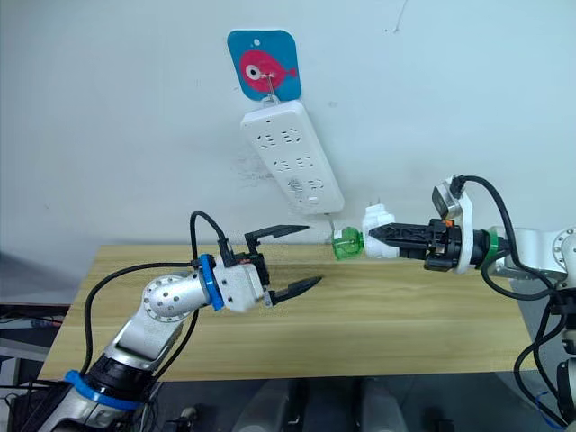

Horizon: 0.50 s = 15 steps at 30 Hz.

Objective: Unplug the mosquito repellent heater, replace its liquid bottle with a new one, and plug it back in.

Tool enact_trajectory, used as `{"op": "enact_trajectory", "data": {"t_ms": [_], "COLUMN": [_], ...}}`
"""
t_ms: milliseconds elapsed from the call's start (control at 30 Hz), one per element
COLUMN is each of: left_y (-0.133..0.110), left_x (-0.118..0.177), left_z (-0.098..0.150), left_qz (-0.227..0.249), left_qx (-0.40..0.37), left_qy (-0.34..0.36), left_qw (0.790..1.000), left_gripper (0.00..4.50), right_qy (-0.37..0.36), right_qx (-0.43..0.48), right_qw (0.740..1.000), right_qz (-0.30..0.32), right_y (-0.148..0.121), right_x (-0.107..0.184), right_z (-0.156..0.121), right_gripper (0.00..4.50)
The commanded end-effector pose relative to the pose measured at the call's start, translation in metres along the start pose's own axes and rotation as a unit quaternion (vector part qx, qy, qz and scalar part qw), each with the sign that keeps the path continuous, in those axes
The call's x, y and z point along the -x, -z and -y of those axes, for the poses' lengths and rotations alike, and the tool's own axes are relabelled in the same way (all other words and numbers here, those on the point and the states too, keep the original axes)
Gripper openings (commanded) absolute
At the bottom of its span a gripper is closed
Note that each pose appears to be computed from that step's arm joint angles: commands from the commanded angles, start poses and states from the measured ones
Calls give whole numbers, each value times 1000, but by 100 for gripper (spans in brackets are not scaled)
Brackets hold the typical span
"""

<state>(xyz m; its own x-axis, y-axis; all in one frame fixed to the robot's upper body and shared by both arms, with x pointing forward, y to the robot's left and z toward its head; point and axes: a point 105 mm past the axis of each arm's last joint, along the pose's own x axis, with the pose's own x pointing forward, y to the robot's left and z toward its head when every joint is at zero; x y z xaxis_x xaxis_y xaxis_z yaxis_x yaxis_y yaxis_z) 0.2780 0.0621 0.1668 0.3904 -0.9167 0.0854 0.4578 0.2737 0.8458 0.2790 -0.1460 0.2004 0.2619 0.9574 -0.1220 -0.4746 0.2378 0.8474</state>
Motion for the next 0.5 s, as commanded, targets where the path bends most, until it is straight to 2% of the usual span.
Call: {"op": "enact_trajectory", "data": {"t_ms": [33, 200, 367, 500], "left_y": [-17, -23, -24, -20], "left_x": [-10, -19, -27, -31], "left_z": [-7, -1, -3, -4], "left_qz": [48, 85, 104, 101], "left_qx": [-95, -139, -155, -156], "left_qy": [-26, -11, -11, -7], "left_qw": [994, 987, 982, 983], "left_gripper": [447, 447, 447, 447], "right_qy": [-26, -36, -39, -40], "right_qx": [15, 18, 18, 18], "right_qw": [1000, 999, 999, 999], "right_qz": [1, -8, -9, -12], "right_y": [-2, 0, -1, 1], "right_x": [-2, -8, -9, -11], "right_z": [-13, -15, -16, -16], "right_gripper": [298, 298, 298, 298]}}
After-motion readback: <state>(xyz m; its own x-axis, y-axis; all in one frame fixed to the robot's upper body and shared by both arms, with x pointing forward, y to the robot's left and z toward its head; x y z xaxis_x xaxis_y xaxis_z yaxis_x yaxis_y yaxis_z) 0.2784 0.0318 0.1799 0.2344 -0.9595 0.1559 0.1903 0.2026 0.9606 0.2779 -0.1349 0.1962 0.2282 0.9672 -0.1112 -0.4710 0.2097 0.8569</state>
